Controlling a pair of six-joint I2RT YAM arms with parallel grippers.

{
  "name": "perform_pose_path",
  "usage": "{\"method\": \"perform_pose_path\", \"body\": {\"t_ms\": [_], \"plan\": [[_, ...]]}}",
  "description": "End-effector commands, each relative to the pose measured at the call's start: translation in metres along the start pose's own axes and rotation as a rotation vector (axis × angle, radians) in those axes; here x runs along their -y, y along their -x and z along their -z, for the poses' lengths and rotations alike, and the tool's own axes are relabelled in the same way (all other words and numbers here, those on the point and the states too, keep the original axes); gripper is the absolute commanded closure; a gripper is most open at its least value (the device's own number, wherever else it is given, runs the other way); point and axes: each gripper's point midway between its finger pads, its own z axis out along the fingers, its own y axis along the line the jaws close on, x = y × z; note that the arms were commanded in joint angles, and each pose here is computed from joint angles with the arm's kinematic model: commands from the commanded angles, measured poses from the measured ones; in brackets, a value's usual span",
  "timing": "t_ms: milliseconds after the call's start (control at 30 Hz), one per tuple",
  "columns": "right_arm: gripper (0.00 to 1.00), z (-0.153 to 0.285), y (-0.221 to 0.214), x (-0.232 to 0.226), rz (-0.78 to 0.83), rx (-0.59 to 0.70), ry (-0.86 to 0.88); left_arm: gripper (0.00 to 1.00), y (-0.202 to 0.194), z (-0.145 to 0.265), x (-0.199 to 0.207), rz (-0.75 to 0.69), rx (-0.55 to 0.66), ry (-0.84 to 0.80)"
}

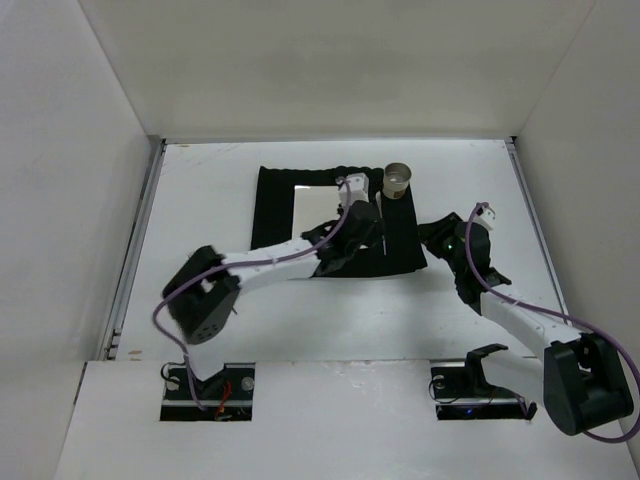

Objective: Set the dinner table for one person

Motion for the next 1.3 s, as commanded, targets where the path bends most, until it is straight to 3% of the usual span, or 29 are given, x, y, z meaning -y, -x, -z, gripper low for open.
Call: {"method": "perform_pose_path", "body": {"t_ms": [0, 167, 333, 467, 633, 1067, 1267], "plan": [[0.64, 0.002, 0.017, -0.017, -0.015, 0.061, 0.060, 0.66, 0.063, 0.054, -0.015, 0.033, 0.196, -0.006], [0.78, -0.002, 0.014, -0.020, 0.000, 0.044, 0.061, 0.66, 0.058, 0.114, -0.162, 0.070, 0.213, 0.330], [0.78, -0.008, 0.003, -0.021, 0.004, 0.002, 0.061, 0.66, 0.021, 0.192, -0.289, 0.196, 0.113, 0.675], [0.71, -0.011, -0.001, -0.018, 0.005, -0.001, 0.053, 0.66, -0.010, 0.230, -0.346, 0.247, 0.050, 0.851], [0.67, -0.013, -0.002, -0.019, 0.013, -0.005, 0.053, 0.66, -0.029, 0.227, -0.368, 0.327, 0.014, 0.887], [0.66, -0.014, -0.009, -0.024, 0.018, -0.032, 0.070, 0.68, -0.038, 0.193, -0.392, 0.305, -0.029, 0.905], [0.66, -0.011, -0.009, -0.025, 0.012, -0.033, 0.078, 0.83, -0.050, 0.188, -0.395, 0.338, -0.072, 0.904]]}}
